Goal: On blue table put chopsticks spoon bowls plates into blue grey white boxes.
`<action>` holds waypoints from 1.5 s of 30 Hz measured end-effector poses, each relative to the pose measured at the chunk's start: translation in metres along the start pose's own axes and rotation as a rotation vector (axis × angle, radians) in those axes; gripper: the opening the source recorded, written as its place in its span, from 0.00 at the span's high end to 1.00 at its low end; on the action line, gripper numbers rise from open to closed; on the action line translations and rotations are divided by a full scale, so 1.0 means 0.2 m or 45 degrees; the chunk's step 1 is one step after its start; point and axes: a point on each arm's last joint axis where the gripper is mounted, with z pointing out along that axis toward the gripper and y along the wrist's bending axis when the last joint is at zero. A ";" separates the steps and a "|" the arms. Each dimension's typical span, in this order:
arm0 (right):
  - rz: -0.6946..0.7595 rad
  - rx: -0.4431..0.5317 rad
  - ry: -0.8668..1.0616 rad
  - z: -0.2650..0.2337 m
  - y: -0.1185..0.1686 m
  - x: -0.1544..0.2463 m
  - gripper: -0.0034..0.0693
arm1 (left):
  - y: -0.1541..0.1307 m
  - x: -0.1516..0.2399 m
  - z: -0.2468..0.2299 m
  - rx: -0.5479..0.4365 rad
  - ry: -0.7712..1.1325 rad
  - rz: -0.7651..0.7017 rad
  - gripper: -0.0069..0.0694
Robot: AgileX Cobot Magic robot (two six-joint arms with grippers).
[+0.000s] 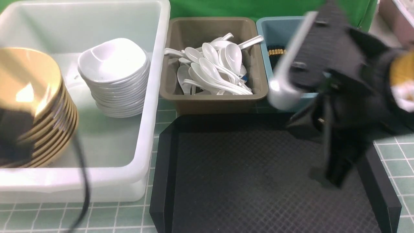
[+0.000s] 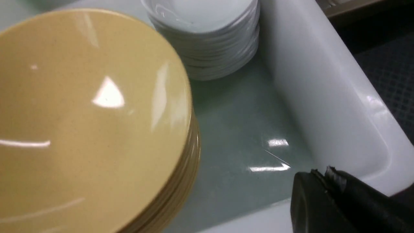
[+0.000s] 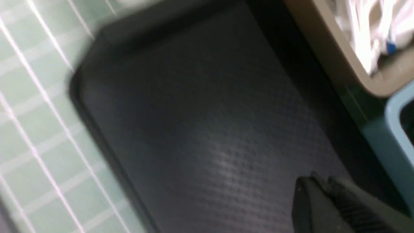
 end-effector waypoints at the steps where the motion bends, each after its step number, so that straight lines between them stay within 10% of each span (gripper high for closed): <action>1: 0.009 -0.010 -0.033 -0.01 0.01 0.03 0.82 | -0.01 0.06 -0.01 0.000 -0.043 -0.005 0.91; 17: 0.056 0.075 -0.899 -0.23 0.09 0.31 0.82 | -0.09 0.54 -0.09 -0.049 -0.621 -0.033 0.91; 45: 0.058 0.088 -0.909 -0.20 0.10 0.35 0.87 | -0.12 0.71 0.11 -0.022 -0.451 -0.045 0.91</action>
